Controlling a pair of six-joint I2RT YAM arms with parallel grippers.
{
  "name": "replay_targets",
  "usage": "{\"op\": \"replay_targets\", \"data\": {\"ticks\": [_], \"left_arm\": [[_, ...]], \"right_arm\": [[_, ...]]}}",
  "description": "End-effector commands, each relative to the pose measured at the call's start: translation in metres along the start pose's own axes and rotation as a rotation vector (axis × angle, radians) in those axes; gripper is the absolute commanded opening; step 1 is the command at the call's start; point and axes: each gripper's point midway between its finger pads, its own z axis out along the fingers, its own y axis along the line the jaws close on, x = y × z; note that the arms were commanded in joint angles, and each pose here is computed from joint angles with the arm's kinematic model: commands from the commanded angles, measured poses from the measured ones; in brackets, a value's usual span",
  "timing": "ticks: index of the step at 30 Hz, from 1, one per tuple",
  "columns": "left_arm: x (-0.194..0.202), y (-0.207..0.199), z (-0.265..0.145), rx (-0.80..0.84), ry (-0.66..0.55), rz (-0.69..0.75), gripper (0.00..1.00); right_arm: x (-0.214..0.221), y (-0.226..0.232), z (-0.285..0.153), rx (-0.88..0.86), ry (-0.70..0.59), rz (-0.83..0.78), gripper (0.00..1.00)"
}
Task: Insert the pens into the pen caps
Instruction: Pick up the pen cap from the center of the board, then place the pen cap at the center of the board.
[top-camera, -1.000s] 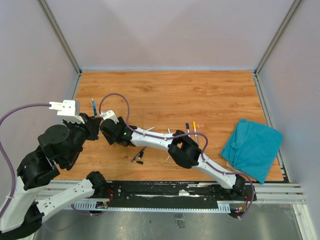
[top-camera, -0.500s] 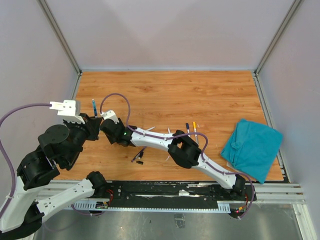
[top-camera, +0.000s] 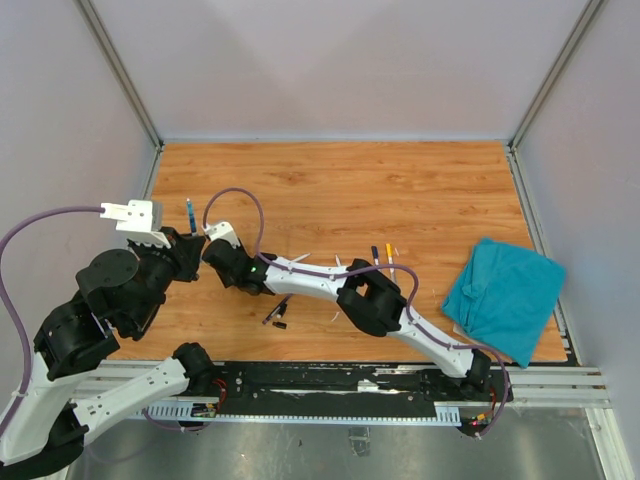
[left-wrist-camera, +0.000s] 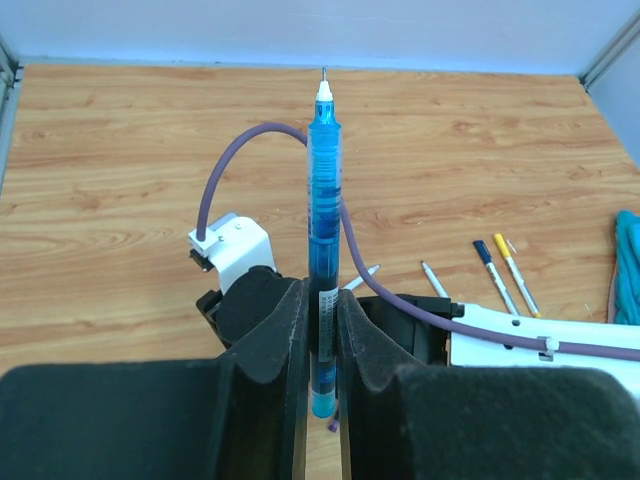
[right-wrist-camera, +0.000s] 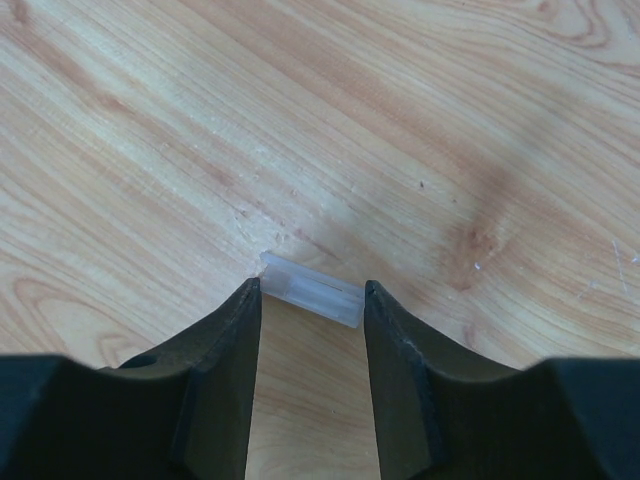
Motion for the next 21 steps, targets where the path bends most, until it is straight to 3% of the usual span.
{"op": "replay_targets", "data": {"ticks": [1, 12, 21], "left_arm": [[-0.011, -0.004, -0.003, 0.020, -0.025, -0.026, 0.01], [-0.010, -0.011, 0.001, 0.044, -0.025, -0.038, 0.00], [0.000, -0.023, 0.010, 0.085, -0.007, -0.040, 0.00]], "right_arm": [[0.012, -0.004, -0.013, -0.031, 0.046, -0.048, 0.35], [-0.047, 0.017, -0.099, -0.321, -0.149, -0.172, 0.36], [0.006, -0.051, -0.167, -0.345, -0.084, -0.384, 0.37]]}}
